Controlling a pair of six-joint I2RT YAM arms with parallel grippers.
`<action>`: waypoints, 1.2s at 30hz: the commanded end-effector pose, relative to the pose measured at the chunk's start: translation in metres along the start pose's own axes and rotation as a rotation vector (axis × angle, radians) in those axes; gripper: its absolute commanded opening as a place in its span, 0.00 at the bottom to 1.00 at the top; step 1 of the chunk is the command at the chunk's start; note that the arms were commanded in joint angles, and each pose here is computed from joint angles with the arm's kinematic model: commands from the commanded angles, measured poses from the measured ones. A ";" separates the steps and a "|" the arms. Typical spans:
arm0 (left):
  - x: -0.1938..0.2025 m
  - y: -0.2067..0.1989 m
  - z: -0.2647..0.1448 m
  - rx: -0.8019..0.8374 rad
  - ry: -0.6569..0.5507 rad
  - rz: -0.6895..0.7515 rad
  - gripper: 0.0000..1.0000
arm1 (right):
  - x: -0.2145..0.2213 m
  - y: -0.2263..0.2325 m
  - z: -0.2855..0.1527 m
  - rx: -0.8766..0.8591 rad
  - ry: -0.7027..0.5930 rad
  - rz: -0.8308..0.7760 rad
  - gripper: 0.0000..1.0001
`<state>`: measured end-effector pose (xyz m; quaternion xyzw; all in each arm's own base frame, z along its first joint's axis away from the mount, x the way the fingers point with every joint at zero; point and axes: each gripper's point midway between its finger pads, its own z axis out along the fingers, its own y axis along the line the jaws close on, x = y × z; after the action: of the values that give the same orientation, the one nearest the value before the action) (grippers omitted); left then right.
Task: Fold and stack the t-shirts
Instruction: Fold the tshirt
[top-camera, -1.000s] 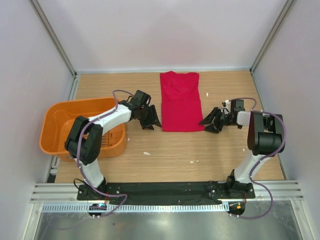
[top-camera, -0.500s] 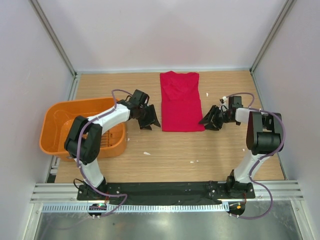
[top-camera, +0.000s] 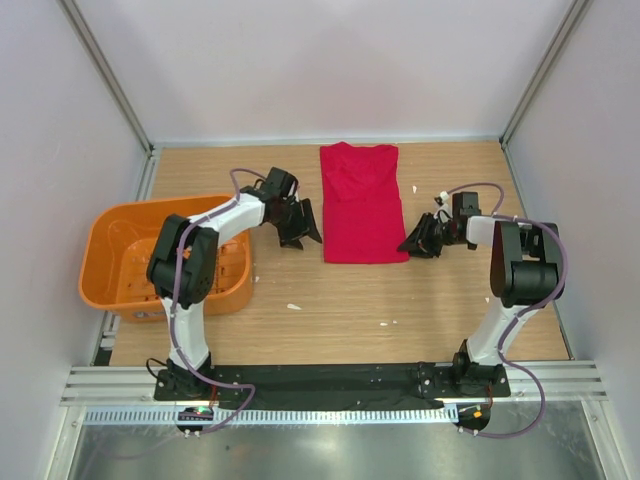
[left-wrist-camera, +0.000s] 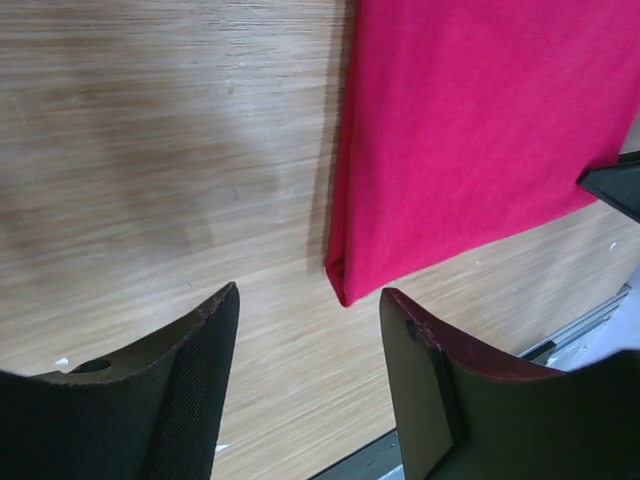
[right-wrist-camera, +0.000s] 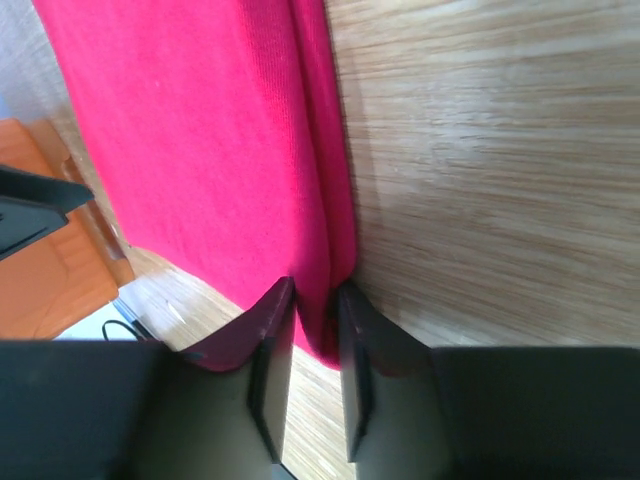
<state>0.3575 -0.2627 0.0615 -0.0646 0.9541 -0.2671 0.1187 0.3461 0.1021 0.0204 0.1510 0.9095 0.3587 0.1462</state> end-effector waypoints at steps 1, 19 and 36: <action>-0.005 -0.004 0.008 0.021 0.011 0.023 0.61 | 0.021 -0.044 0.016 0.147 0.040 -0.008 0.29; 0.013 0.006 0.044 -0.024 -0.016 -0.028 0.56 | 0.029 -0.039 0.020 0.123 0.052 0.025 0.01; 0.048 0.023 0.065 -0.070 0.034 -0.102 0.52 | 0.026 -0.032 0.018 0.098 0.027 0.036 0.01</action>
<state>0.3515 -0.3016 0.0298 -0.0987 0.9420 -0.2951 0.1253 0.3442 0.1102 0.0134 0.1596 0.9004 0.3778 0.1454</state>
